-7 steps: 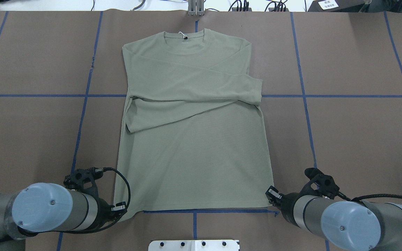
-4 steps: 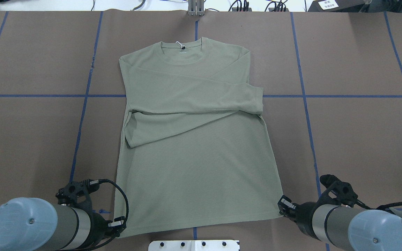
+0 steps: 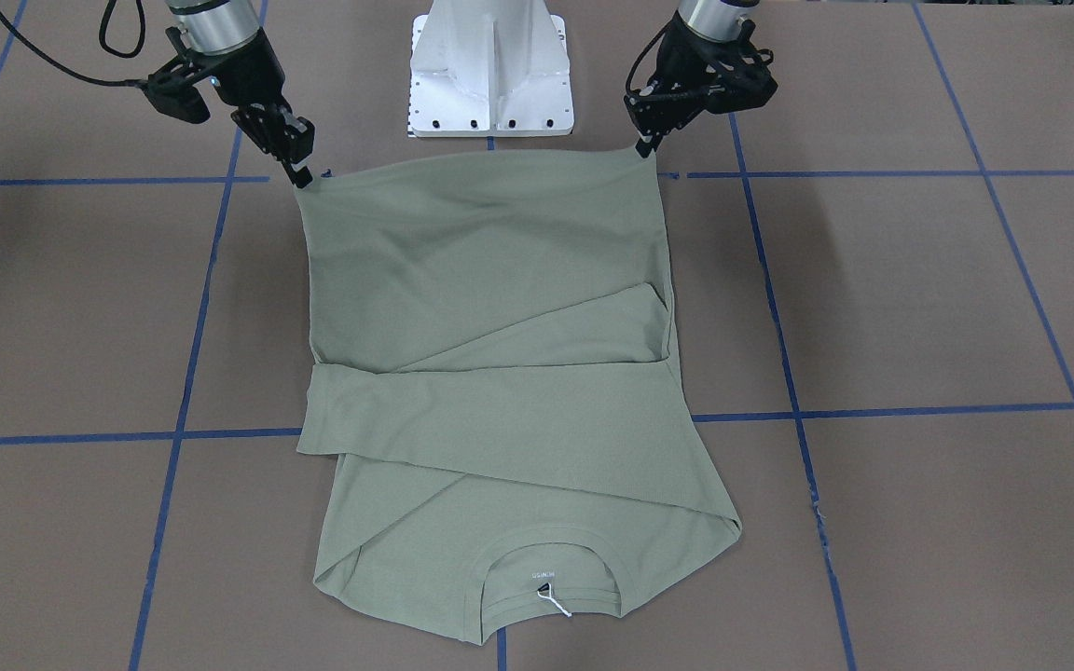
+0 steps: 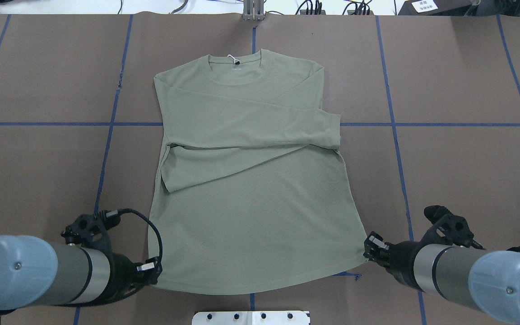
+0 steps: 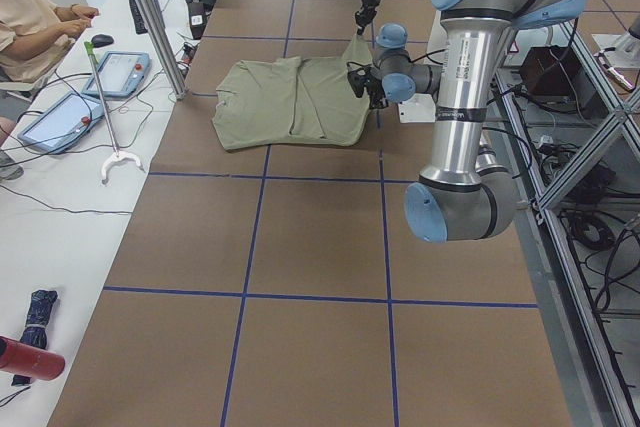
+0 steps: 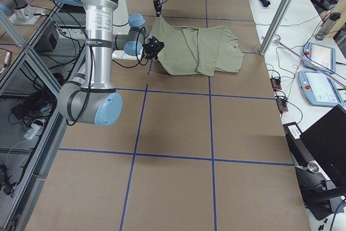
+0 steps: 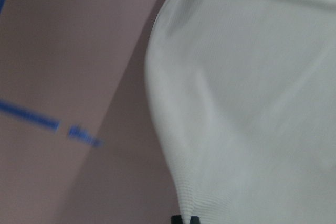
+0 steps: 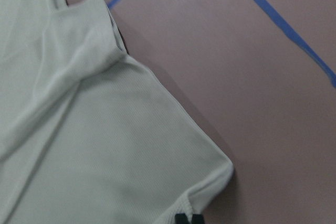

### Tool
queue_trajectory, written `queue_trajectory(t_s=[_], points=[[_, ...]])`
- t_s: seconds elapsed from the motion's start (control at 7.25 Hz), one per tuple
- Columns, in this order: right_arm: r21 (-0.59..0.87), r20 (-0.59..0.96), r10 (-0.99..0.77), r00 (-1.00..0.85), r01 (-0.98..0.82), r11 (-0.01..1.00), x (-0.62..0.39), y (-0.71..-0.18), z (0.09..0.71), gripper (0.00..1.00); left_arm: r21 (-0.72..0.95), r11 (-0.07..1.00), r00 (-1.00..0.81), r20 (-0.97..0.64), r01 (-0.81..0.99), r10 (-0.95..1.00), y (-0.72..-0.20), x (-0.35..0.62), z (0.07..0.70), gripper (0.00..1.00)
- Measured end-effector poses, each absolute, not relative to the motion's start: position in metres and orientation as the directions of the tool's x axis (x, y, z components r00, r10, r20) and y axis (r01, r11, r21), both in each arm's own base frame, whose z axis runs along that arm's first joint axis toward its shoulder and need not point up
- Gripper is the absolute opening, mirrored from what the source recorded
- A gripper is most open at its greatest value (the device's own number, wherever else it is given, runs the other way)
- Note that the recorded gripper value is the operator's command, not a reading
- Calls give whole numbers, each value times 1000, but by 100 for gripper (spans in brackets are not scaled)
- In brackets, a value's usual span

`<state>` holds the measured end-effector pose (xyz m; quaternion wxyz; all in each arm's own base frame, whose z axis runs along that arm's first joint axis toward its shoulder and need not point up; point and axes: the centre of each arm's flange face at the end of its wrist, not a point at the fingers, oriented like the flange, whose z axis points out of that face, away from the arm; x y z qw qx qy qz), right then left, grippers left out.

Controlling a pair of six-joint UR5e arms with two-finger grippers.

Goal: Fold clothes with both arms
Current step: 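Lift the hem with both grippers and fold it up toward the collar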

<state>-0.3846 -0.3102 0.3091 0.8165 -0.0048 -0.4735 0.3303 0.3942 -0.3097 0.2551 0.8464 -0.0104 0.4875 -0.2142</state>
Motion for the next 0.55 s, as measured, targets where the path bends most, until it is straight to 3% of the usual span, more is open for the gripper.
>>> queue_trajectory(t_s=[0.55], points=[[-239, 753, 531, 388, -591, 770, -412, -555, 297, 0, -74, 843, 442, -826, 532, -351, -487, 402, 291, 0]])
